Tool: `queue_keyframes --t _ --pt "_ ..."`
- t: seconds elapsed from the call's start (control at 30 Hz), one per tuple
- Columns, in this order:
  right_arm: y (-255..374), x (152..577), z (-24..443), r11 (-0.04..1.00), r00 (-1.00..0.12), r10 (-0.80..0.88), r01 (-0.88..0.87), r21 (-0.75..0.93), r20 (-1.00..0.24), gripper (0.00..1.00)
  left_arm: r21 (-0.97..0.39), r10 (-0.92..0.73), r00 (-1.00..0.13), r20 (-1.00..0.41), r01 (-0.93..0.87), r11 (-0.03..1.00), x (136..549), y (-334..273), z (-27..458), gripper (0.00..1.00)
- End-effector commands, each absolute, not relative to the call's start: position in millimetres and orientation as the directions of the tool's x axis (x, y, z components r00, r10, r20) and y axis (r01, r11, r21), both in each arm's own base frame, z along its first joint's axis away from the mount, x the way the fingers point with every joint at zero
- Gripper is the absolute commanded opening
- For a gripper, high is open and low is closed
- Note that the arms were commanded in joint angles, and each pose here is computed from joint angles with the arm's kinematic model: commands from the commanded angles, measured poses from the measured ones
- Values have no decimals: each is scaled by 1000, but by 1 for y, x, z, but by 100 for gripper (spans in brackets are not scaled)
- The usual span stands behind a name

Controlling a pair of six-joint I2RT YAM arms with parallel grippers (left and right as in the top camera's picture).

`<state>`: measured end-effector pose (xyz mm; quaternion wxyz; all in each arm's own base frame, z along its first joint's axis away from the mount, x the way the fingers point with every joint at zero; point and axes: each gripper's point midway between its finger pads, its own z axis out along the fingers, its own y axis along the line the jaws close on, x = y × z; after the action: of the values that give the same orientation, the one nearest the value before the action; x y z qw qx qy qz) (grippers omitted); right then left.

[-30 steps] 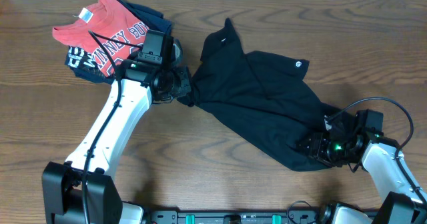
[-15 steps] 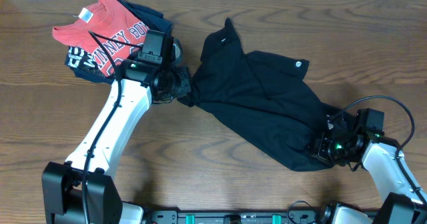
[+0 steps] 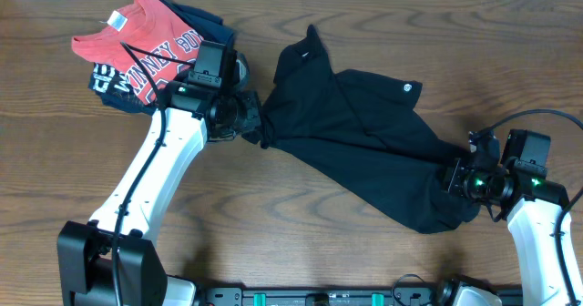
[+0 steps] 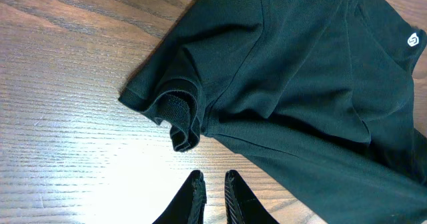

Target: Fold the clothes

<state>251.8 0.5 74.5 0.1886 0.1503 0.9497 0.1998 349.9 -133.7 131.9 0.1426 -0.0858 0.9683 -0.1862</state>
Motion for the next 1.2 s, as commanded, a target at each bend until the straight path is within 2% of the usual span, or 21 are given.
queue_keyframes --t 0.0,0.23,0.4,0.57,0.73,0.8,1.0,1.17 --pt "-1 255 79 871 -874 378 224 437 -306 1 -368 -192 -942 -275 -82 926 351 -129 137 14" --pt "1 263 88 867 -866 374 199 456 -333 1 -345 -181 -959 -216 -98 934 335 -125 109 39" --pt "1 264 89 864 -865 378 201 461 -331 1 -364 -252 -947 -197 -168 916 340 -126 70 48" --pt "1 263 89 863 -865 380 204 462 -328 1 -413 -317 -938 -140 -235 880 349 -139 39 48" --pt "2 261 88 862 -868 381 208 462 -319 1 -405 -341 -935 -99 -275 872 354 -146 8 48" --pt "2 261 88 862 -868 381 209 462 -318 1 -408 -348 -932 -99 -281 869 358 -147 1 46" --pt "2 262 88 863 -868 380 207 461 -321 1 -450 -342 -933 -115 -258 855 364 -154 13 6" --pt "0 267 91 868 -861 372 190 458 -348 1 -485 -323 -936 -139 -220 846 362 -157 48 6"
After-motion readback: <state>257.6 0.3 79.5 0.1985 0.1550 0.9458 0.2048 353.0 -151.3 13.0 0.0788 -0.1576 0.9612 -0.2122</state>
